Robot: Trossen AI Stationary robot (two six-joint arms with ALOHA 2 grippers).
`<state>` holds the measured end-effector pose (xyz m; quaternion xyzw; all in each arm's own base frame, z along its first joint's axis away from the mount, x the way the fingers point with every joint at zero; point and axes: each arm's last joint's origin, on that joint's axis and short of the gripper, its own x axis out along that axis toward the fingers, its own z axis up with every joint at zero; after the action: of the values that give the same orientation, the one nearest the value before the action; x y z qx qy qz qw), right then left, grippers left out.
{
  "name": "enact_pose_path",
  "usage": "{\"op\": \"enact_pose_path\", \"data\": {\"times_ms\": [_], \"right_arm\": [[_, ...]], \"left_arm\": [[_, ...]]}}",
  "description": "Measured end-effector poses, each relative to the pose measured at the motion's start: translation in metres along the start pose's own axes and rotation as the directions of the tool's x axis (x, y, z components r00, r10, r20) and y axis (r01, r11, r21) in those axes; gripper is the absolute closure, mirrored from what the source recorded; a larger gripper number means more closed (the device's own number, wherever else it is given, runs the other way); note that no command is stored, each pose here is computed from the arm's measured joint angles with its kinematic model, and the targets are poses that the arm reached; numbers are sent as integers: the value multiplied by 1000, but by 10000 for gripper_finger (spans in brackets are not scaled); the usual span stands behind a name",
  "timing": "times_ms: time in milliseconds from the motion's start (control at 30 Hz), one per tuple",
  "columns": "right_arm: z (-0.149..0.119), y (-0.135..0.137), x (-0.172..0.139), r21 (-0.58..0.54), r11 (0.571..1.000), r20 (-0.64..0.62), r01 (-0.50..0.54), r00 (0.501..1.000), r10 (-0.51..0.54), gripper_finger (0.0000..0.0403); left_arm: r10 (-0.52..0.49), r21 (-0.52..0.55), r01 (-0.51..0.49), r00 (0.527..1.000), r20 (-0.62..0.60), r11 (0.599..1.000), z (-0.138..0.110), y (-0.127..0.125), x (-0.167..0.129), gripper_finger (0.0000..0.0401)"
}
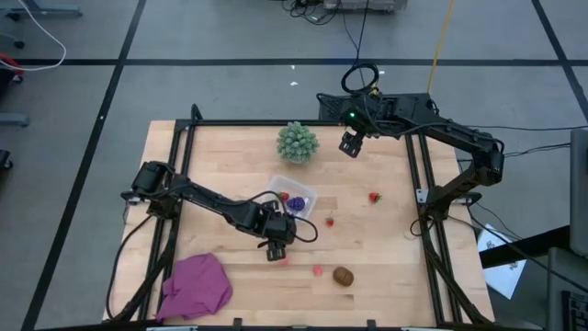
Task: Pick and placing Produce into tupperware
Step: Put the cherry into the transparent bin
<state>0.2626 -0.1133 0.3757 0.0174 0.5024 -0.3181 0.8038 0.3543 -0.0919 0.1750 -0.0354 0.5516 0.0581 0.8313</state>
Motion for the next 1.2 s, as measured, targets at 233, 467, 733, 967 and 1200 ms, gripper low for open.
{"op": "enact_pose_path", "data": {"times_ms": [233, 467, 733, 967, 1200], "right_arm": [[0, 0, 0, 3, 1000, 0, 0, 1000, 0, 121], [0, 0, 0, 3, 1000, 0, 0, 1000, 0, 121], [0, 0, 0, 3, 1000, 0, 0, 1000, 0, 121], [0, 0, 0, 3, 1000, -1, -1, 1000, 1, 121], [0, 0, 0, 4, 1000, 1, -1, 1000, 1, 121]], "left_arm": [[-6, 3, 5, 1000, 11, 1000, 0, -2, 0, 171], [-7, 21, 7, 1000, 15, 1000, 1, -2, 0, 171], [-3, 29, 3, 1000, 5, 1000, 1, -1, 6, 171], [-5, 13, 5, 1000, -24, 1000, 3, 9, 22, 171], [-9, 13, 9, 999, -35, 1000, 3, 11, 24, 171]]}}
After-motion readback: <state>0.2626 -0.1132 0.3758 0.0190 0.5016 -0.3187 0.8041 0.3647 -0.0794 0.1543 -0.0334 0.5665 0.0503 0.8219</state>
